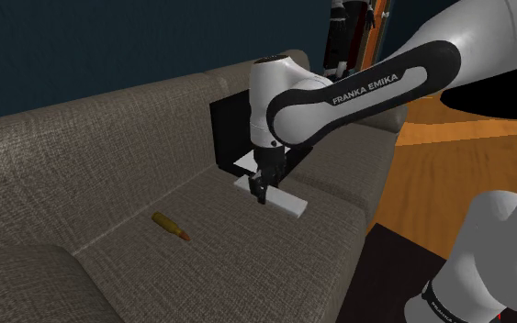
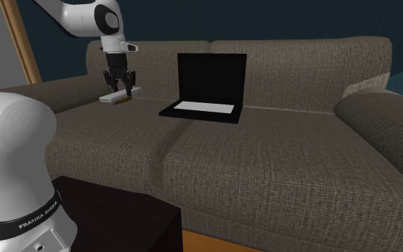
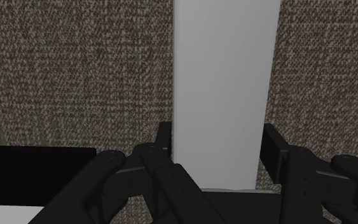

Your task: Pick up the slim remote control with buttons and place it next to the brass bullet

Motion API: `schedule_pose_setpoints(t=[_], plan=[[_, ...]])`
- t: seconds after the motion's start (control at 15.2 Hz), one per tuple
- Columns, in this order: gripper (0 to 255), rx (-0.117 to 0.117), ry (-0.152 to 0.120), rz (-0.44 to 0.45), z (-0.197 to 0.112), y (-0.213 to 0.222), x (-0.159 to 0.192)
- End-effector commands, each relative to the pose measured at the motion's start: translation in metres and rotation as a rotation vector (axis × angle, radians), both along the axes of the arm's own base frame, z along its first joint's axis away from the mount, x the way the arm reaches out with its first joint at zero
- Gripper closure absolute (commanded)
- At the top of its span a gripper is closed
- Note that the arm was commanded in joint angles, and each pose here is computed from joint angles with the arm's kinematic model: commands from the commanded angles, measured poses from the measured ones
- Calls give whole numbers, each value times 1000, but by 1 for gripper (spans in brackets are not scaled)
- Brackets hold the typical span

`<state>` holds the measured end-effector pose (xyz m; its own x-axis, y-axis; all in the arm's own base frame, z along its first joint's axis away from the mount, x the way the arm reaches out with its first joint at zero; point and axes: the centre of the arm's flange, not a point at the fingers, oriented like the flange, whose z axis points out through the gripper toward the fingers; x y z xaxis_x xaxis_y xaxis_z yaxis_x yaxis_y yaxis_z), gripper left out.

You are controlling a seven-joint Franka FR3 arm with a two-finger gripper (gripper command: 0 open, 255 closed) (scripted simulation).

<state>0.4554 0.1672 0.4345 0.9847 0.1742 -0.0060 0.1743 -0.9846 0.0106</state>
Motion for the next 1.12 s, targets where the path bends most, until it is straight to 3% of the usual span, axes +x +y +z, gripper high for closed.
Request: schedule_pose_setpoints(t=[0.0,0.4,1.06], plan=[[255,1,0,-1,1,28,3],[255,1,0,-1,1,102,5],[255,1,0,-1,-52,102,5]])
